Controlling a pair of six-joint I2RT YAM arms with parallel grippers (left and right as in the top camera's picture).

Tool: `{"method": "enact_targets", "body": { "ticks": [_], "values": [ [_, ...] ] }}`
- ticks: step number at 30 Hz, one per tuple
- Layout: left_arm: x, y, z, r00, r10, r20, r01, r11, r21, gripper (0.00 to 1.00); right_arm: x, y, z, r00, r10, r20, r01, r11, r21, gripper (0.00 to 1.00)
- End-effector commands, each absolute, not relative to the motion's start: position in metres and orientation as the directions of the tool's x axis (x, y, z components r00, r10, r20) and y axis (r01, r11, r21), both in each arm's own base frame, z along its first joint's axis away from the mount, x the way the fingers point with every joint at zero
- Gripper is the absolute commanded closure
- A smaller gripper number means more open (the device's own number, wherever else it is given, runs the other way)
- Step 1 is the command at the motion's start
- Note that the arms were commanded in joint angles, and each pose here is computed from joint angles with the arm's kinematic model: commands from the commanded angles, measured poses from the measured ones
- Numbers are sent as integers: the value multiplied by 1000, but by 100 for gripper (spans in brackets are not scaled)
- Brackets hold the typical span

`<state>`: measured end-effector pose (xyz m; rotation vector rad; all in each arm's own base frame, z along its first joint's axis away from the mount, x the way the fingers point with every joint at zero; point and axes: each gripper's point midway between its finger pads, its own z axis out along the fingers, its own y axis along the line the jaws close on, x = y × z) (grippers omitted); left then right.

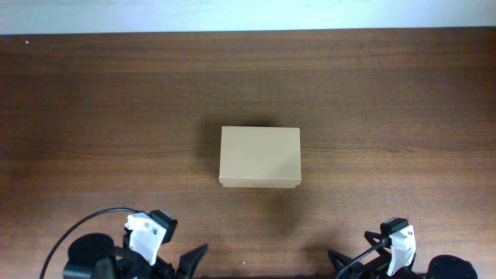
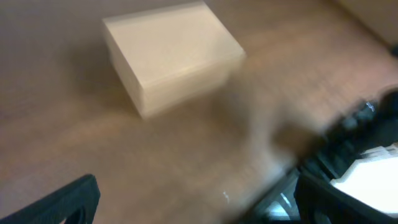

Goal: Pack container

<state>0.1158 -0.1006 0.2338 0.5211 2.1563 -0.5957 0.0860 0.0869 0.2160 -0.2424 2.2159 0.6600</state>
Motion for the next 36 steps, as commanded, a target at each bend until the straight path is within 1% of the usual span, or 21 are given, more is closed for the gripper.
{"method": "enact_targets", "body": {
  "ticks": [1, 2, 3, 4, 8, 11, 18, 21, 36],
  "values": [
    [133, -90, 241, -498, 152, -854, 517, 842, -151, 1, 84, 89, 216, -666, 39, -745, -385, 837, 388, 1],
    [144, -92, 247, -410, 194, -891, 549, 832, -72, 0, 84, 89, 216, -666, 39, -745, -385, 837, 388, 1],
    [152, -93, 247, -355, 226, -907, 567, 823, -17, 0, 84, 89, 216, -666, 39, -745, -385, 837, 388, 1],
    [159, -93, 243, -328, 244, -913, 573, 820, 13, 0, 84, 89, 216, -666, 39, -745, -385, 837, 388, 1],
    [196, -83, 210, -272, 250, -929, 503, 860, 84, 0, 84, 89, 216, -666, 39, -745, -385, 837, 388, 1],
    [207, -84, 186, -240, 246, -939, 497, 862, 98, 1, 84, 89, 216, -666, 39, -745, -385, 837, 388, 1],
    [206, -84, 145, -223, 243, -944, 495, 863, 106, 0, 84, 89, 216, -666, 39, -745, -385, 837, 388, 1],
    [206, -84, 129, -241, 197, -950, 481, 875, 59, 0, 84, 89, 216, -666, 39, -745, -385, 837, 388, 1],
    [206, -84, 129, -245, 191, -951, 480, 876, 52, 0, 84, 89, 216, -666, 39, -745, -385, 837, 388, 1]
  ]
}}
